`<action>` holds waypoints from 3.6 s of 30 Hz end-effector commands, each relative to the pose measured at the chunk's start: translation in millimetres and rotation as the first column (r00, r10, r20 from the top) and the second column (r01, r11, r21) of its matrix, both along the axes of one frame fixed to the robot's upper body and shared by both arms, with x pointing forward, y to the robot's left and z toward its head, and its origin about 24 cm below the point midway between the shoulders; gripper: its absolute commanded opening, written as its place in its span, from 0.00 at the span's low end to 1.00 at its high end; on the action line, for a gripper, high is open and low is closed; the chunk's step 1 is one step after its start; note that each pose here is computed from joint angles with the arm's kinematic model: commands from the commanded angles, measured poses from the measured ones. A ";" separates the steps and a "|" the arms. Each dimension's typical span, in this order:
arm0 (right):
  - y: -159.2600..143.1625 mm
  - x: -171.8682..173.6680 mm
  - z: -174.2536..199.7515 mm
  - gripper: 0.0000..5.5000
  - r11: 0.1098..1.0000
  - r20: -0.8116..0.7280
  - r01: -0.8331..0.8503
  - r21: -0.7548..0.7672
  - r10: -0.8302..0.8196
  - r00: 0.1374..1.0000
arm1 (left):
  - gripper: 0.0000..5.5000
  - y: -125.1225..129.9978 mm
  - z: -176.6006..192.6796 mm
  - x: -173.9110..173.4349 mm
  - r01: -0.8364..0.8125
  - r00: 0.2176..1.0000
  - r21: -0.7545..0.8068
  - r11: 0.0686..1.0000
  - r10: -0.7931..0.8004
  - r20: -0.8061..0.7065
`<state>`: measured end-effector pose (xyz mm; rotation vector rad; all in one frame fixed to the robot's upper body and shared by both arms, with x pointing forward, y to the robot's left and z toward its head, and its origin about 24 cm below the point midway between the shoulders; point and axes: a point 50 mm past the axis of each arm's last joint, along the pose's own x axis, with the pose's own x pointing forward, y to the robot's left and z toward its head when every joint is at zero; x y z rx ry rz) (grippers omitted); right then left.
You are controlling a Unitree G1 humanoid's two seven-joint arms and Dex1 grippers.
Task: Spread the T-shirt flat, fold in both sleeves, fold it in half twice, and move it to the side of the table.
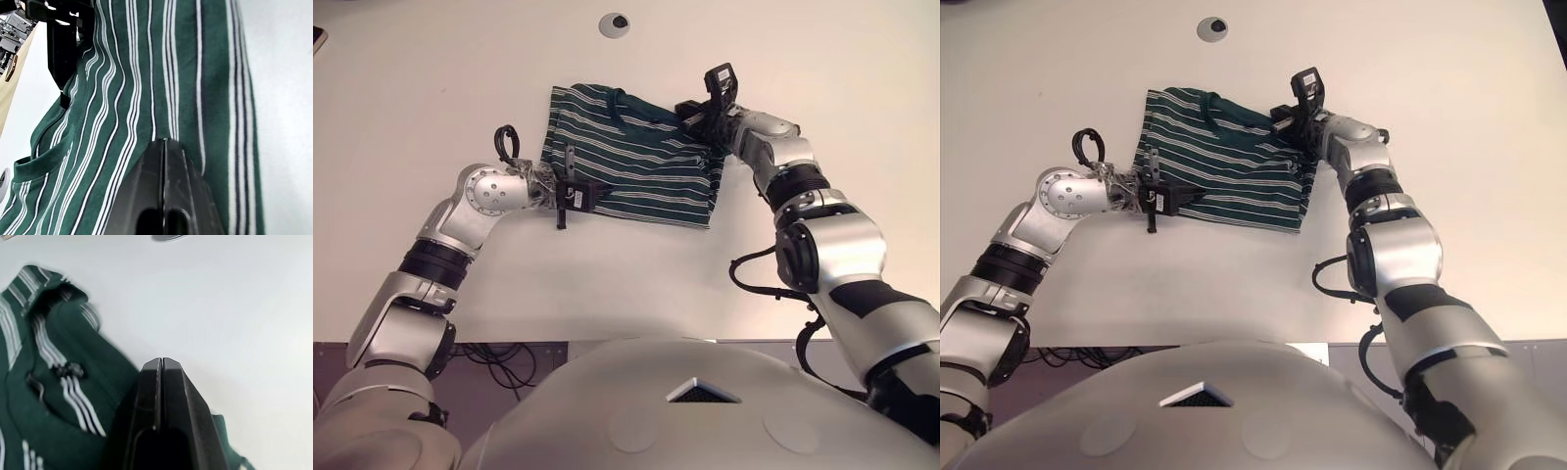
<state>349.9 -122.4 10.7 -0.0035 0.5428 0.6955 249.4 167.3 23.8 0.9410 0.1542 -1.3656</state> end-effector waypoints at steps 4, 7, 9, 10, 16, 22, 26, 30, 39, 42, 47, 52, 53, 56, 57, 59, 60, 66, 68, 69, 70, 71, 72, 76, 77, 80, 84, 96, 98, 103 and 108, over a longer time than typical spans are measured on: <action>-46.4 -50.5 -37.8 0.00 0.901 -0.158 -0.369 -0.228 0.340 0.927 | 0.00 42.0 -21.5 -15.4 -0.006 0.986 0.240 0.971 0.045 -0.159; -57.1 -79.5 -42.7 0.00 0.831 -0.180 -0.486 -0.269 0.453 0.873 | 0.00 46.3 -8.2 4.3 -0.032 0.992 0.250 0.968 0.062 -0.112; -58.6 -105.8 -44.6 0.00 0.770 -0.198 -0.567 -0.292 0.531 0.824 | 0.00 49.8 1.8 21.3 -0.059 0.995 0.275 0.960 0.079 -0.064; -54.8 -119.1 -43.2 0.00 0.747 -0.199 -0.601 -0.284 0.567 0.800 | 0.00 49.1 6.8 29.4 -0.068 0.996 0.275 0.959 0.082 -0.037; -13.5 -165.1 -20.4 0.00 0.790 -0.068 -0.580 -0.201 0.579 0.812 | 0.00 20.5 23.1 53.9 -0.065 0.993 0.127 0.990 0.051 0.110; -42.8 -148.0 17.9 0.12 0.962 0.032 -0.265 -0.065 0.268 0.963 | 0.03 39.5 57.2 48.5 -0.129 0.934 -0.125 0.984 0.163 0.317; -59.7 -156.0 48.7 0.26 0.979 0.142 -0.200 -0.046 0.205 0.968 | 0.13 65.2 71.3 17.2 -0.169 0.902 -0.278 0.945 0.262 0.343; -57.8 -186.4 59.6 0.37 0.923 0.243 -0.326 -0.204 0.371 0.896 | 0.23 100.3 61.0 -30.0 -0.167 0.879 -0.096 0.981 0.192 0.436; -10.8 -227.9 25.8 0.62 0.731 0.271 -0.564 -0.384 0.673 0.688 | 0.45 103.8 26.8 -71.9 0.063 0.976 0.294 0.954 -0.120 0.179; 4.3 -214.3 12.2 0.62 0.734 0.306 -0.528 -0.427 0.667 0.679 | 0.45 86.2 20.4 -68.0 0.145 0.968 0.295 0.944 -0.197 0.153; 14.8 -188.7 1.8 0.62 0.752 0.357 -0.450 -0.482 0.637 0.683 | 0.45 61.1 14.2 -66.8 0.290 0.937 0.295 0.910 -0.333 0.106; 18.9 -189.0 -7.9 0.58 0.710 0.330 -0.480 -0.516 0.682 0.653 | 0.45 46.1 9.1 -68.1 0.350 0.919 0.277 0.895 -0.386 0.085; 18.7 -189.6 -8.7 0.55 0.705 0.325 -0.484 -0.518 0.686 0.650 | 0.45 43.5 7.8 -67.7 0.358 0.916 0.273 0.893 -0.393 0.082; 13.3 -188.0 -9.2 0.45 0.697 0.314 -0.480 -0.533 0.690 0.652 | 0.45 38.8 4.5 -66.7 0.373 0.911 0.263 0.890 -0.405 0.076; 10.6 -186.9 -8.8 0.42 0.695 0.311 -0.477 -0.538 0.689 0.654 | 0.45 38.0 3.7 -66.3 0.375 0.911 0.259 0.890 -0.405 0.074; 6.3 -184.7 -6.9 0.36 0.699 0.308 -0.469 -0.540 0.683 0.662 | 0.39 36.6 2.5 -65.8 0.376 0.913 0.248 0.893 -0.403 0.068; 4.1 -183.9 -6.4 0.32 0.701 0.305 -0.466 -0.540 0.679 0.667 | 0.36 35.7 1.4 -66.1 0.377 0.914 0.242 0.894 -0.402 0.061; -2.8 -180.8 -5.2 0.14 0.732 0.297 -0.456 -0.507 0.645 0.704 | 0.20 39.7 1.6 -70.5 0.313 0.949 0.168 0.935 -0.313 -0.026; -5.3 -183.7 -3.4 0.07 0.743 0.281 -0.478 -0.469 0.638 0.717 | 0.14 41.4 7.5 -75.7 0.266 0.962 0.107 0.958 -0.258 -0.088; -7.8 -188.7 -2.2 0.03 0.738 0.258 -0.507 -0.446 0.648 0.717 | 0.10 41.4 11.9 -79.9 0.241 0.964 0.066 0.968 -0.231 -0.131; -11.1 -196.5 -0.5 0.00 0.728 0.225 -0.547 -0.413 0.664 0.713 | 0.06 40.1 18.2 -84.8 0.215 0.962 0.015 0.977 -0.209 -0.175; -15.2 -207.4 2.1 0.00 0.714 0.186 -0.596 -0.367 0.684 0.706 | 0.04 37.0 26.7 -90.3 0.184 0.957 -0.050 0.982 -0.190 -0.218; -17.4 -217.3 8.1 0.00 0.715 0.165 -0.631 -0.301 0.691 0.704 | 0.04 32.5 36.5 -94.9 0.156 0.951 -0.121 0.980 -0.183 -0.251; -17.7 -243.2 40.1 0.00 0.711 0.155 -0.701 -0.052 0.699 0.698 | 0.03 18.8 65.0 -103.9 -0.021 0.931 -0.279 0.960 -0.084 -0.356; -17.3 -242.6 49.1 0.00 0.722 0.173 -0.692 -0.013 0.683 0.710 | 0.03 18.5 69.3 -102.2 -0.085 0.924 -0.283 0.955 -0.030 -0.380; -17.1 -217.3 72.7 0.00 0.816 0.267 -0.574 0.070 0.540 0.799 | 0.03 21.5 79.6 -85.6 -0.277 0.898 -0.304 0.911 0.133 -0.420; -16.2 -176.1 87.1 0.00 0.893 0.302 -0.423 0.155 0.365 0.881 | 0.03 35.3 77.6 -50.9 -0.508 0.810 -0.287 0.813 0.337 -0.481; -20.7 -101.3 47.4 0.10 0.957 -0.043 -0.179 0.229 0.194 0.980 | 0.12 8.3 47.3 24.4 -0.594 0.741 -0.202 0.779 0.431 -0.516; -22.0 -96.0 41.9 0.16 0.961 -0.074 -0.142 0.239 0.164 0.984 | 0.18 4.1 42.1 31.5 -0.599 0.733 -0.194 0.777 0.436 -0.522; -24.6 -91.5 32.7 0.31 0.965 -0.137 -0.081 0.251 0.118 0.983 | 0.26 18.1 19.2 42.6 -0.653 0.709 -0.095 0.752 0.563 -0.425; -40.8 -84.3 35.8 0.31 0.957 -0.143 0.032 0.290 0.010 0.990 | 0.26 38.0 31.5 54.7 -0.692 0.720 -0.173 0.701 0.649 -0.247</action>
